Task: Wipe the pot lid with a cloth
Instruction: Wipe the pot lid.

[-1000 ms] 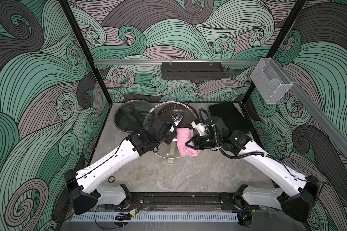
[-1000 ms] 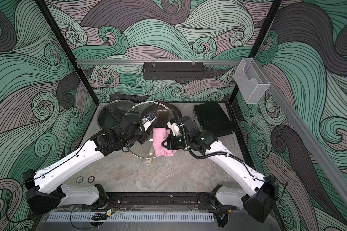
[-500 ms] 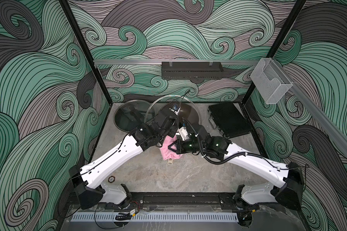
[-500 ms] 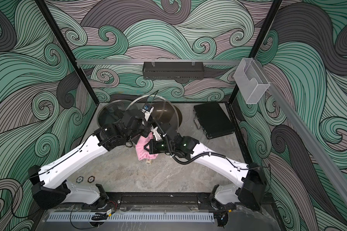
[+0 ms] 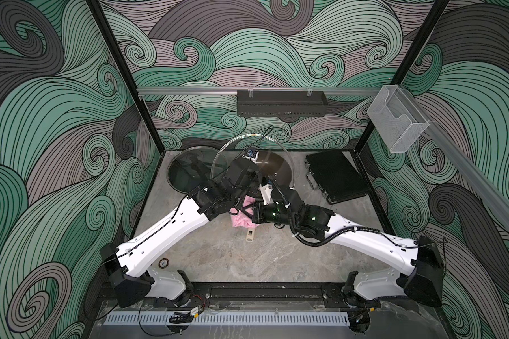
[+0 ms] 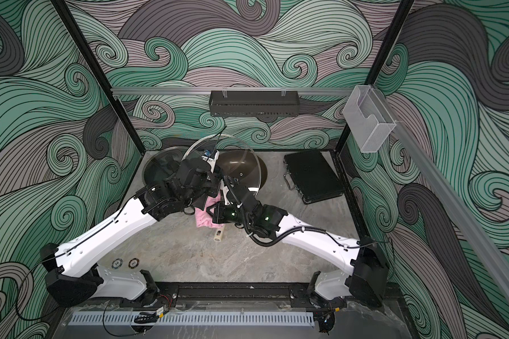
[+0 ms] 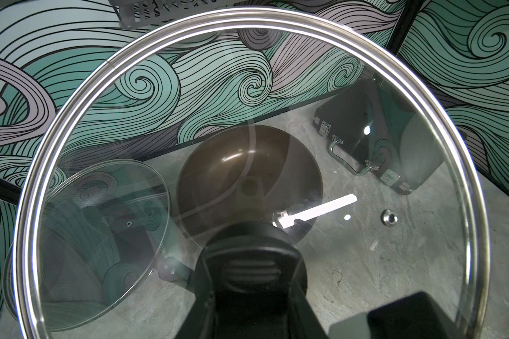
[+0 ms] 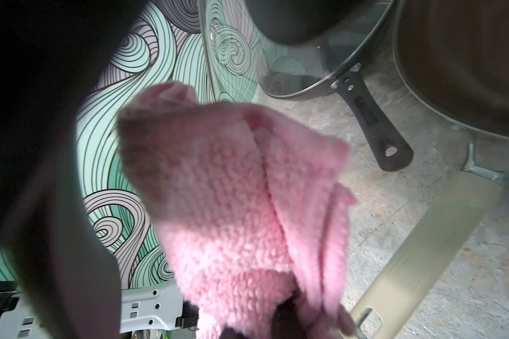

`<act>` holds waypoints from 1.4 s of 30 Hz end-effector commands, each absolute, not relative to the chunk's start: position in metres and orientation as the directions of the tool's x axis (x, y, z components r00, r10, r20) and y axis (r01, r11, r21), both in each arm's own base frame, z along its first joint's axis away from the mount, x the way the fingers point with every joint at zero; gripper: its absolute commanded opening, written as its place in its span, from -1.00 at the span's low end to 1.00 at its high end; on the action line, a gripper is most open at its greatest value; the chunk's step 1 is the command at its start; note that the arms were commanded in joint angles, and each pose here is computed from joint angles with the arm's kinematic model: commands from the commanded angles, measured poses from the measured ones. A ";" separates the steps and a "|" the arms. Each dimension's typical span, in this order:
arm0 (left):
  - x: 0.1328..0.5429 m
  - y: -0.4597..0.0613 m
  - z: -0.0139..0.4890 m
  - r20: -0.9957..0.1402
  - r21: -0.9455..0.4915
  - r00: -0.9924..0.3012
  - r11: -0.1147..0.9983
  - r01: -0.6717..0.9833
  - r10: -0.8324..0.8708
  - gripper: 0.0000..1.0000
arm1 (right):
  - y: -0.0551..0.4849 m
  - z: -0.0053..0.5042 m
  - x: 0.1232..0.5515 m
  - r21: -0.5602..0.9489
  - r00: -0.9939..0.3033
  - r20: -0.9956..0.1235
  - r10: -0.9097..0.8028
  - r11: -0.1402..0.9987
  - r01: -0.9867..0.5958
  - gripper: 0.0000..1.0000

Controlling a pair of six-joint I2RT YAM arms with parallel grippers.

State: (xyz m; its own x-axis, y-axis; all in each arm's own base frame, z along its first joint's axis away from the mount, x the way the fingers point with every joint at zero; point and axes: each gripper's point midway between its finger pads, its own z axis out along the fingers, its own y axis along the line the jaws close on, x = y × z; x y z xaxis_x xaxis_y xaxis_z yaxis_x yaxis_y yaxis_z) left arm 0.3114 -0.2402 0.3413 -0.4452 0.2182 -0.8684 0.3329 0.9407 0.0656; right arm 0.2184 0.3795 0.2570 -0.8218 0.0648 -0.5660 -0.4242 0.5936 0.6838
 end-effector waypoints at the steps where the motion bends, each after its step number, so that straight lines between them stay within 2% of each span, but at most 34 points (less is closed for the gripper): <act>1: 0.308 -0.233 0.416 -0.956 -0.024 -0.285 0.947 0.321 0.072 -1.00 | 0.338 0.242 0.235 0.595 -0.807 -0.583 0.092 0.725 -0.347 -1.00; 10: 0.294 -0.233 0.402 -0.942 0.036 -0.291 0.914 0.405 0.165 -1.00 | 0.277 0.260 0.253 0.616 -0.828 -0.545 0.130 0.733 -0.290 -1.00; 16: 0.278 -0.244 0.392 -0.931 0.036 -0.295 0.858 0.512 0.215 -1.00 | 0.263 0.282 0.281 0.634 -0.825 -0.550 0.134 0.709 -0.308 -1.00; 23: 0.252 -0.263 0.382 -0.923 0.037 -0.260 0.738 0.674 0.283 -1.00 | 0.282 0.304 0.315 0.648 -0.828 -0.555 0.077 0.664 -0.373 -1.00; 29: 0.243 -0.271 0.377 -0.917 0.091 -0.201 0.671 0.736 0.345 -1.00 | 0.315 0.294 0.324 0.688 -0.876 -0.481 -0.020 0.611 -0.392 -1.00; 42: 0.225 -0.275 0.370 -0.913 0.236 -0.010 0.548 0.803 0.409 -1.00 | 0.356 0.259 0.286 0.682 -0.881 -0.388 -0.270 0.559 -0.472 -1.00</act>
State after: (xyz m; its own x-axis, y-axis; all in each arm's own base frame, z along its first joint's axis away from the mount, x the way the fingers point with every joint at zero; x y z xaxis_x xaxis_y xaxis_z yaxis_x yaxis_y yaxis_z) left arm 0.2199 -0.2553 0.2654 -0.2932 0.6179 -0.7295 0.8148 0.5607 0.1474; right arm 0.3033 0.3553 0.2747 -0.8762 -0.1859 -0.4447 -0.4657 0.5647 0.6814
